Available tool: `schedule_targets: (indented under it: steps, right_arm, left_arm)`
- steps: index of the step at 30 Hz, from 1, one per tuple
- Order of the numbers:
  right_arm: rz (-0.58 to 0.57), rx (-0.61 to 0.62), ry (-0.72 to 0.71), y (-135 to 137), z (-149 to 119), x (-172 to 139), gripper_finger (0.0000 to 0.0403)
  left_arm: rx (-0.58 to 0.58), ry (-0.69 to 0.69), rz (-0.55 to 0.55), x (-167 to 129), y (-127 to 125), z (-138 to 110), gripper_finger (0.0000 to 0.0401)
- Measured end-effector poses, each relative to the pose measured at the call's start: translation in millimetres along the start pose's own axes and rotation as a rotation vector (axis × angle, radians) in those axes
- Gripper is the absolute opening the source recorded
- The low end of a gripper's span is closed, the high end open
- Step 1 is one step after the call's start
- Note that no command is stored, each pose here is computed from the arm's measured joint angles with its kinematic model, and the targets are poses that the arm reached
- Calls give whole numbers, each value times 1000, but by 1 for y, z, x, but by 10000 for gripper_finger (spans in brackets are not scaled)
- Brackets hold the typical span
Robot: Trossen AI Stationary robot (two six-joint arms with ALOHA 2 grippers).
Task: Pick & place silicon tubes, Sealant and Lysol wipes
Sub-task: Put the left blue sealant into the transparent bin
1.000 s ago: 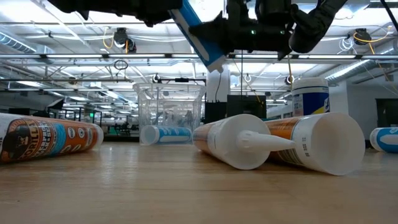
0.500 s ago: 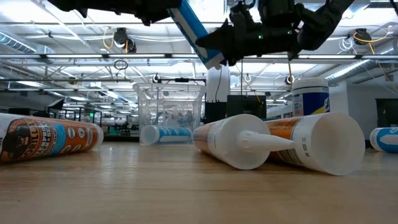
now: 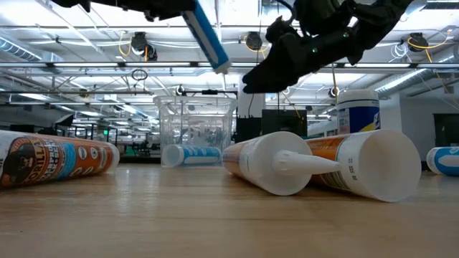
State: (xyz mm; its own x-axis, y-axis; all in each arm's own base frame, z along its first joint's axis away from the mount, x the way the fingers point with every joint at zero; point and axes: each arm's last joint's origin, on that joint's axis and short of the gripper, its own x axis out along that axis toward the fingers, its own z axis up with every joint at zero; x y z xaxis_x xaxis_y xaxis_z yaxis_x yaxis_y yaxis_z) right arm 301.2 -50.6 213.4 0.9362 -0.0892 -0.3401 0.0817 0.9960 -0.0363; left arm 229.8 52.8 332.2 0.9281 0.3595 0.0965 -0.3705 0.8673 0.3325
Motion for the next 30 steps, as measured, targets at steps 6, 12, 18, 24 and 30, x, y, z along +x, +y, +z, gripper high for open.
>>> schedule_targets:
  steps: [6, 12, 18, 24, 30]
  right_arm:
    - [-16, 4, 24, -1, 0, -1, 369]
    - [-18, 1, 14, -1, 1, -1, 367]
    - [-17, -1, 10, -1, 2, -1, 369]
    - [-20, -6, 7, -1, 2, -1, 369]
    - [-21, -6, 7, -1, 2, -1, 369]
  left_arm:
    - [-22, 124, 111, -3, 8, -11, 215]
    - [-147, 174, 137, 1, 15, -20, 215]
    - [-259, 291, 193, 6, 23, -40, 215]
    - [-395, 400, 123, 20, 26, -69, 215]
    - [-463, 480, 69, 36, 23, -97, 215]
